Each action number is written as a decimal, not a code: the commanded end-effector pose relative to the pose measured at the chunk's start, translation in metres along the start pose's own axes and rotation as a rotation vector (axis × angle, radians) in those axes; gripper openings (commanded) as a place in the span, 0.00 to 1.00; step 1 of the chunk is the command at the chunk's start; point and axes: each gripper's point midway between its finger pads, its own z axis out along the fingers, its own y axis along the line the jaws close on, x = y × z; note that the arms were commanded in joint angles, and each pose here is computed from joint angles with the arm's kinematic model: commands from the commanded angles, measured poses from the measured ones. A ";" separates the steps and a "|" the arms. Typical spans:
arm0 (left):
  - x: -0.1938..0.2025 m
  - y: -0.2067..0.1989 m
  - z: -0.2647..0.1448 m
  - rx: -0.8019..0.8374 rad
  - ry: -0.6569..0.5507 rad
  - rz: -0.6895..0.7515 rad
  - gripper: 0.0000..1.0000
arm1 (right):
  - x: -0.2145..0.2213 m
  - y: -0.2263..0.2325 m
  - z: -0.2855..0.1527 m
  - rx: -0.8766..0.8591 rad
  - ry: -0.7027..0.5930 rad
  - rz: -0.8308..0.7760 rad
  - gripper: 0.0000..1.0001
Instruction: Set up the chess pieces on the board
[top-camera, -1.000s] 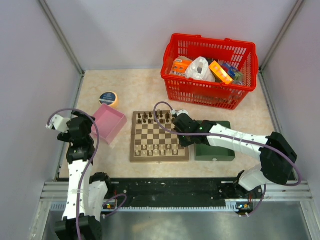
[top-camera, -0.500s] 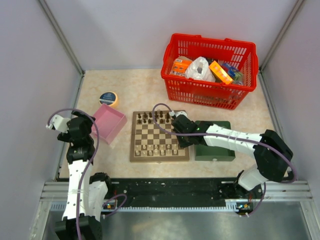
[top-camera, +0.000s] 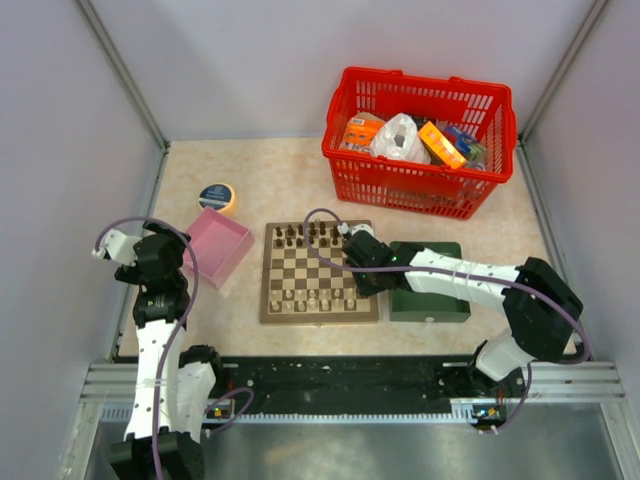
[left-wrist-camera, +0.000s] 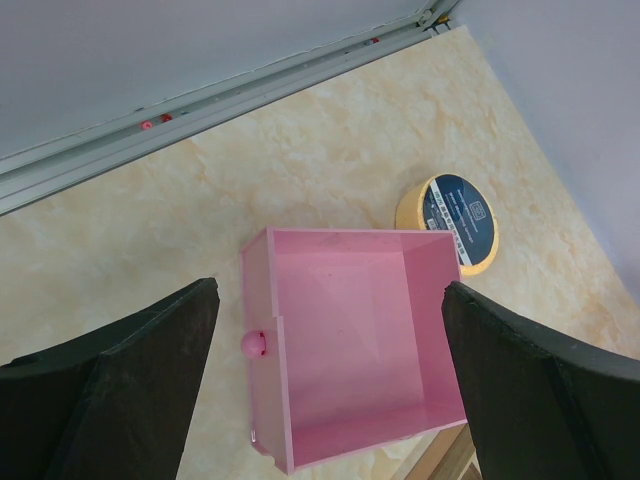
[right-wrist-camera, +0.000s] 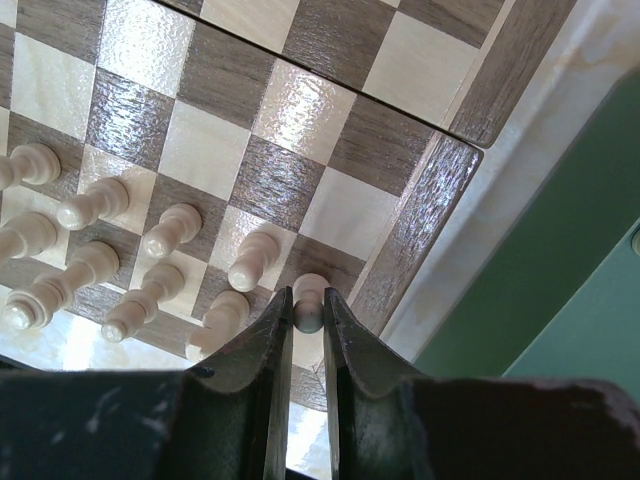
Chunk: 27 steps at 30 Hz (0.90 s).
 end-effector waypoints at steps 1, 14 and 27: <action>-0.007 -0.004 -0.001 0.020 -0.026 -0.015 0.99 | -0.005 0.000 0.004 -0.002 -0.020 0.011 0.16; -0.006 -0.003 0.000 0.016 -0.026 -0.015 0.99 | -0.004 -0.002 0.008 0.014 -0.024 0.011 0.17; -0.005 -0.003 0.001 0.014 -0.024 -0.013 0.99 | -0.005 -0.005 0.009 0.027 -0.028 0.012 0.20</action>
